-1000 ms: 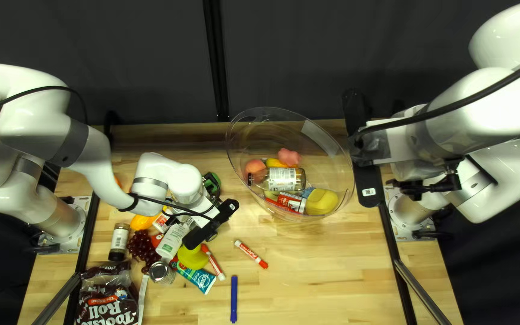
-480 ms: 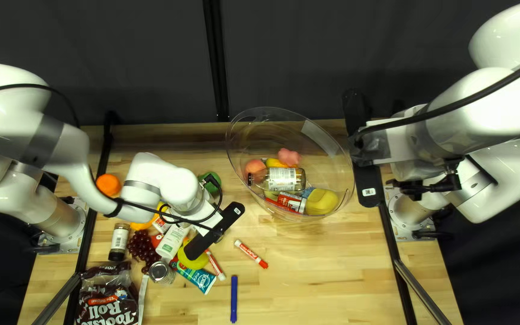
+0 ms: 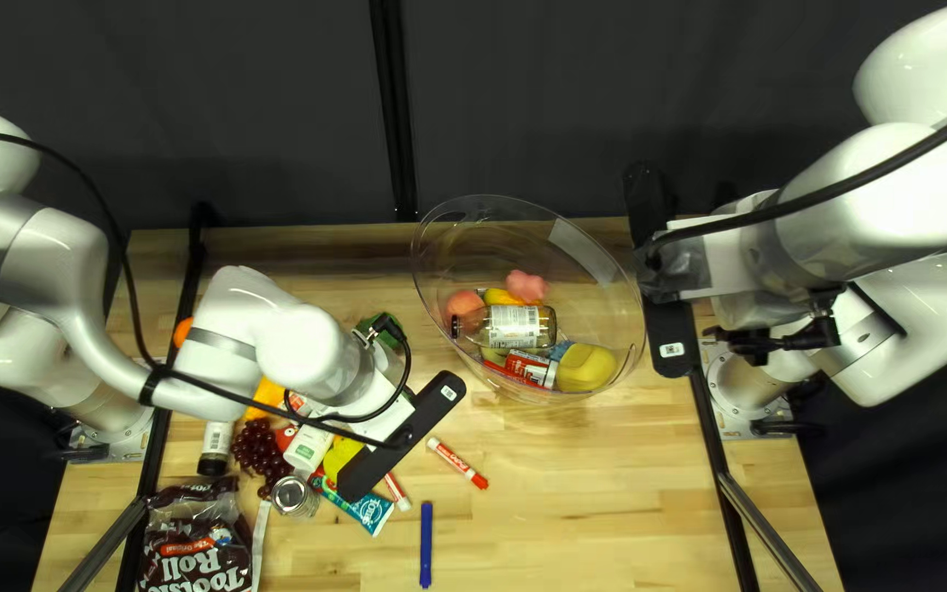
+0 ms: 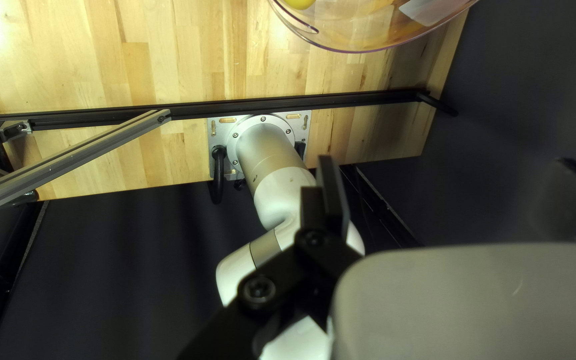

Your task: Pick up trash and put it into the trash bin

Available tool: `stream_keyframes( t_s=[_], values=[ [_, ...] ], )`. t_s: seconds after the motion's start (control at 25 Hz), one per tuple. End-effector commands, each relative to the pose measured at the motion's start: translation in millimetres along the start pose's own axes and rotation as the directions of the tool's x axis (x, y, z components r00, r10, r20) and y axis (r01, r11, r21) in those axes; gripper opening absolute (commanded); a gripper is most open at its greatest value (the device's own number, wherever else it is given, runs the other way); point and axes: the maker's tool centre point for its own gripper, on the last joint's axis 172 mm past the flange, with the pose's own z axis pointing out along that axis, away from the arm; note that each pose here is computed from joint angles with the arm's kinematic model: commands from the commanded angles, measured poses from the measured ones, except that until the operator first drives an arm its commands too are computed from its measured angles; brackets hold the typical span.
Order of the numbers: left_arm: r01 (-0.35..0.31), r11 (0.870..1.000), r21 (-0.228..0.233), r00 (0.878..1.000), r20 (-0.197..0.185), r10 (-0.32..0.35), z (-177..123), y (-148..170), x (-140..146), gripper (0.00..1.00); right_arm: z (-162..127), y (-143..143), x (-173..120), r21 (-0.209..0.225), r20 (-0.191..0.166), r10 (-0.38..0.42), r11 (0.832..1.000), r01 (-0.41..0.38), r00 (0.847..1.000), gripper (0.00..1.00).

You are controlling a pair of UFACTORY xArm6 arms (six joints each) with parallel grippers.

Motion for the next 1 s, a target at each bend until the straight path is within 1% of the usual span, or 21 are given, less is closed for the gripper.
stream_keyframes(
  t_s=[0.04, 0.2, 0.32, 0.52, 0.64, 0.8, 0.88, 1.0],
  values=[
    [0.031, 0.999, -0.038, 1.000, 0.005, -0.031, 27, 14, -18, 1.00, 0, 0, 0, 0.000, 0.000, 0.000, 1.000, 0.000, 1.000, 1.00],
    [0.074, 0.995, -0.068, 0.997, 0.029, -0.072, 47, 21, -39, 1.00, 0, 0, 0, 0.000, 0.000, 0.000, 1.000, 0.000, 1.000, 1.00],
    [0.119, 0.989, -0.089, 0.992, 0.046, -0.115, 65, 27, -57, 1.00, 0, 0, 0, 0.000, 0.000, 0.000, 1.000, 0.000, 1.000, 1.00],
    [0.179, 0.978, -0.104, 0.983, 0.066, -0.173, 85, 32, -80, 1.00, 0, 0, 0, 0.000, 0.000, 0.000, 1.000, 0.000, 1.000, 1.00],
    [0.196, 0.974, -0.116, 0.979, 0.069, -0.189, 98, 33, -83, 1.00, 0, 0, 0, 0.000, 0.000, 0.000, 1.000, 0.000, 1.000, 1.00],
    [0.191, 0.973, -0.129, 0.980, 0.076, -0.182, 117, 33, -79, 1.00, 0, 0, 0, 0.000, 0.000, 0.000, 1.000, 0.000, 1.000, 1.00],
    [0.191, 0.972, -0.137, 0.980, 0.082, -0.181, 125, 32, -78, 1.00, 0, 0, 0, 0.000, 0.000, 0.000, 1.000, 0.000, 1.000, 1.00],
    [0.205, 0.968, -0.146, 0.977, 0.096, -0.193, 134, 31, -80, 1.00, 0, 0, 0, 0.000, 0.000, 0.000, 1.000, 0.000, 1.000, 1.00]
  ],
)
